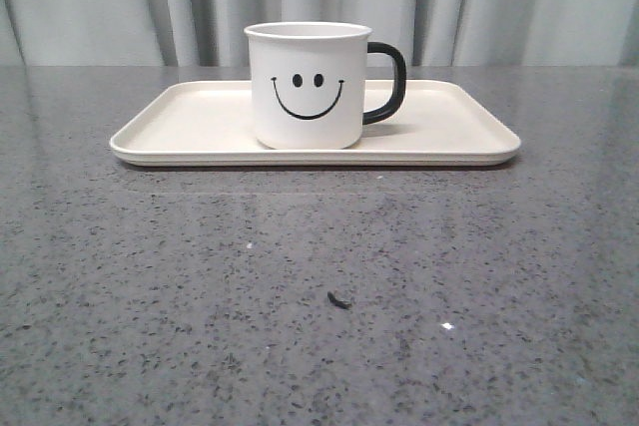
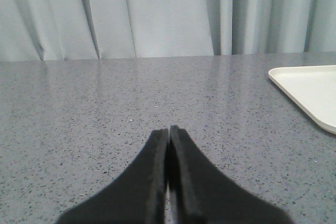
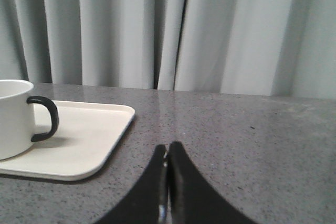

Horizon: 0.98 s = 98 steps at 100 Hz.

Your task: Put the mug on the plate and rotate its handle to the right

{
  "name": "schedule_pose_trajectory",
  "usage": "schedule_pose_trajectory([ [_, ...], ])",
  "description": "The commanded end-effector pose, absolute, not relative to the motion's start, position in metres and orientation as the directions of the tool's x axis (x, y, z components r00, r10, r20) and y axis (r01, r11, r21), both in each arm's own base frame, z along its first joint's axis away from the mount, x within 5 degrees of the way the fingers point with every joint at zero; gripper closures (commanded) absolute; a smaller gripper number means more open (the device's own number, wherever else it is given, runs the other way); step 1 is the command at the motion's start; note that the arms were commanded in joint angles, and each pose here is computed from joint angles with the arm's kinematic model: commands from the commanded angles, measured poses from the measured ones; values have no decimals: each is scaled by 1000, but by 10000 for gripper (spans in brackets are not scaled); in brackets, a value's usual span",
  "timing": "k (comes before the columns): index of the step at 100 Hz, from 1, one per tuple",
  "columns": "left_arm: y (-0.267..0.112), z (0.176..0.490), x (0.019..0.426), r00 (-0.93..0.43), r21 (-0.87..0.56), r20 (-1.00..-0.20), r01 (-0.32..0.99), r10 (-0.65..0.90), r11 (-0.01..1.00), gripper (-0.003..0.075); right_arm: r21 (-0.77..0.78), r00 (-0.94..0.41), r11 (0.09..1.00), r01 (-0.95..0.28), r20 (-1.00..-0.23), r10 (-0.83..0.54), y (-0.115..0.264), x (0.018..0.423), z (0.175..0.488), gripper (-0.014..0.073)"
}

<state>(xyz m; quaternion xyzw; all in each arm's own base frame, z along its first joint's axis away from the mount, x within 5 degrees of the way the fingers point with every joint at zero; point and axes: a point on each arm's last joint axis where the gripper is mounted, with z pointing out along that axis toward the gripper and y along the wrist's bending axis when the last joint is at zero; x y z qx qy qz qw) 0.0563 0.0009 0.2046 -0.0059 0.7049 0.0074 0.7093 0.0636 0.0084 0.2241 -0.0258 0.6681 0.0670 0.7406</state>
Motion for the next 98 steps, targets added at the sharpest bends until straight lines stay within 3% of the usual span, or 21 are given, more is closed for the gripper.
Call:
schedule_pose_trajectory([
  [1, 1, 212, 53, 116, -8, -993, -25, -5, 1000, 739, 41, 218, 993, -112, -974, 65, 6, 58, 230, 656],
  [12, 1, 212, 53, 116, -8, -993, -25, -5, 1000, 739, 41, 250, 996, -76, -966, 59, 4, 52, 220, 656],
  [34, 1, 212, 53, 116, -8, -993, -25, -5, 1000, 739, 44, 159, 998, -52, -986, 52, 3, 54, 212, 656],
  [98, 1, 212, 53, 116, -8, -993, -25, -5, 1000, 739, 46, 148, 998, -51, -988, 53, 3, 54, 211, 656],
])
